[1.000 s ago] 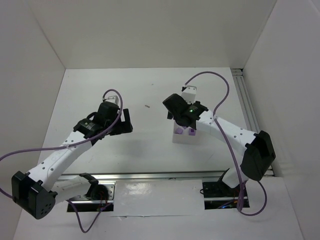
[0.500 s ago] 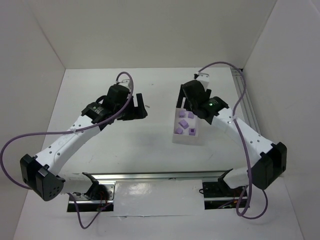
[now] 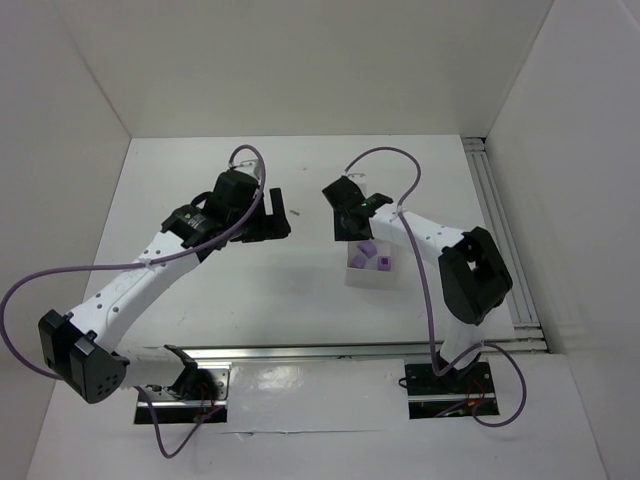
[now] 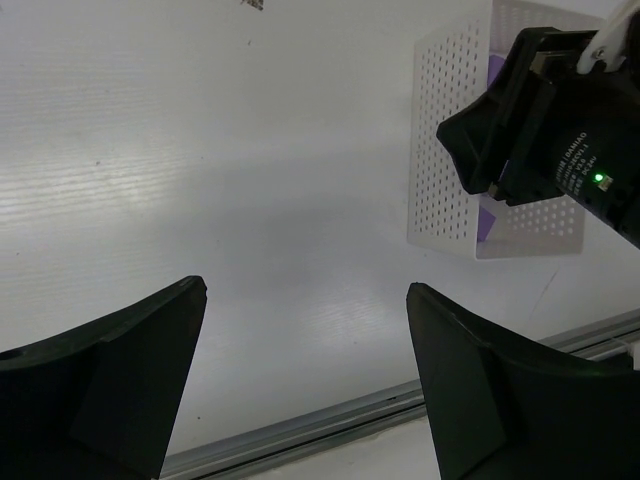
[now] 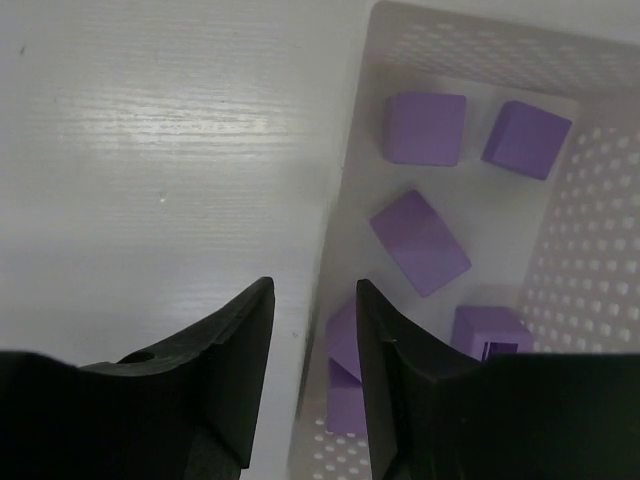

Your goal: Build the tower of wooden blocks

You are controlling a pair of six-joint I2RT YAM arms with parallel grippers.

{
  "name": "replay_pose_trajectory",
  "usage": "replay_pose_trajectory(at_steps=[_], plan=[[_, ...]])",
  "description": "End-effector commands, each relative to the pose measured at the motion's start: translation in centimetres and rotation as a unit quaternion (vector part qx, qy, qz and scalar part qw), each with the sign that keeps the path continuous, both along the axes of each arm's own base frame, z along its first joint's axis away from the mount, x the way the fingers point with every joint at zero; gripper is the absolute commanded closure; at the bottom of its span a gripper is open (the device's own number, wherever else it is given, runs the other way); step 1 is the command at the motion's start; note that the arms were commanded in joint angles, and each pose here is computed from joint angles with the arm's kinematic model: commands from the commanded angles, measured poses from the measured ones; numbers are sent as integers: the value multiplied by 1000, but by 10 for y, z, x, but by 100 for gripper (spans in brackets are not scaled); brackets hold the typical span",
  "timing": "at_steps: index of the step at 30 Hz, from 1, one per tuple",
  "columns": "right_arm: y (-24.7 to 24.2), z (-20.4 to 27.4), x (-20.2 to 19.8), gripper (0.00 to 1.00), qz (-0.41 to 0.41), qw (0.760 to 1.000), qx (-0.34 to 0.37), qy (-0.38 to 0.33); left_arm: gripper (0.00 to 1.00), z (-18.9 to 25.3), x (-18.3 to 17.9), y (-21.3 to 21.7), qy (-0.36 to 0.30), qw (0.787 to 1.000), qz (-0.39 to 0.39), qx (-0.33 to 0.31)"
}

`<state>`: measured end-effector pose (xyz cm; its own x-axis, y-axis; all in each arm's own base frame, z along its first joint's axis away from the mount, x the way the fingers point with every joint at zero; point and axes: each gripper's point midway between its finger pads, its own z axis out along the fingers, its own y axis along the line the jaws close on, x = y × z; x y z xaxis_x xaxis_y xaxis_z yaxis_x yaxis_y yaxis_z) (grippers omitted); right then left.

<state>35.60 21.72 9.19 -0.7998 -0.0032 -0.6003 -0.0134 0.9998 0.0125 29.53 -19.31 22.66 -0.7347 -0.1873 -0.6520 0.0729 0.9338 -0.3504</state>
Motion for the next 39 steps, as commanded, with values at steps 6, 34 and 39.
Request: replay_pose_trajectory(at_steps=[6, 34, 39], plan=[[22, -2, 17, 61, 2, 1000, 8, -14, 4, 10, -5, 9, -14, 1000, 19, -5], [15, 165, 96, 100, 218, 824, 502, -145, 3, 24, -3, 47, -28, 998, 40, -31], [9, 174, 100, 100, 244, 759, 585, -148, 3, 19, 3, 48, -25, 999, 41, -25]])
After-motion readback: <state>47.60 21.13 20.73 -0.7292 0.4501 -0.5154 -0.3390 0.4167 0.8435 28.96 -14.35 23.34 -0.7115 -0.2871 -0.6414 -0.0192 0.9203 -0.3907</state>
